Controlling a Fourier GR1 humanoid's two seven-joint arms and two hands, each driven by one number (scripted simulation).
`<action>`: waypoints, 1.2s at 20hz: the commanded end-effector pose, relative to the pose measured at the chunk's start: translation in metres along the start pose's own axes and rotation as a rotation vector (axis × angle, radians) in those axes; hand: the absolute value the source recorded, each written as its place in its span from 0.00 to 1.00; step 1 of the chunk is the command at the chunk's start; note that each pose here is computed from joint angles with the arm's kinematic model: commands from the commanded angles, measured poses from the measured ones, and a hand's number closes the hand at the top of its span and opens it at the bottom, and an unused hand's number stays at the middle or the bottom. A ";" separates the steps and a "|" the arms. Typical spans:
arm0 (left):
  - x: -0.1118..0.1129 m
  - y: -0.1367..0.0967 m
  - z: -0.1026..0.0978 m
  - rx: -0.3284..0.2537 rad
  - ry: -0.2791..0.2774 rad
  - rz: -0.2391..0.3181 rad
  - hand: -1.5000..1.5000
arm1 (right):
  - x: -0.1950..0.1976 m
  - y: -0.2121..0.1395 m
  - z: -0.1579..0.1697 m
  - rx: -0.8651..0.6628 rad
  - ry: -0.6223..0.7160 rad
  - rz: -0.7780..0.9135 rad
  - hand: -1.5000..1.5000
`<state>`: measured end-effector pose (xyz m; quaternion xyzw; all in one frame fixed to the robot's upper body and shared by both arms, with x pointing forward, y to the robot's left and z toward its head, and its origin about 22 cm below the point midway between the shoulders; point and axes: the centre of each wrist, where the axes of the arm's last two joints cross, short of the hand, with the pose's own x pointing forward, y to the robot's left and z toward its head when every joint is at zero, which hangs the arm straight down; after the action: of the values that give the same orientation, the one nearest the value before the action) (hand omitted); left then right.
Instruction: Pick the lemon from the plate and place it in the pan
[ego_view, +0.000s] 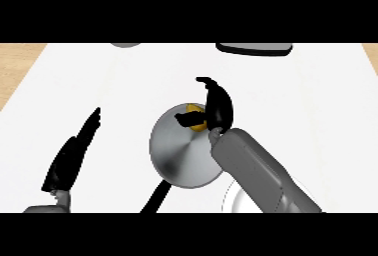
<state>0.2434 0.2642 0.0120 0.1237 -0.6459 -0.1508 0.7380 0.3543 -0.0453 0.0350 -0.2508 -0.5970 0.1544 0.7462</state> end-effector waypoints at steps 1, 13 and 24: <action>-0.003 0.004 0.004 0.015 -0.003 -0.012 0.50 | 0.000 0.000 -0.004 -0.153 -0.069 -0.130 0.00; -0.017 0.027 0.019 0.096 0.035 -0.004 0.50 | -0.029 -0.036 -0.012 -0.443 0.003 -0.393 0.00; -0.019 0.025 0.016 0.095 0.072 0.024 0.50 | -0.141 -0.150 0.061 -0.491 -0.094 -0.287 0.00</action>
<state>0.2216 0.2913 0.0088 0.1591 -0.6291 -0.1108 0.7527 0.2880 -0.1959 0.0118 -0.3141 -0.6752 -0.1023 0.6596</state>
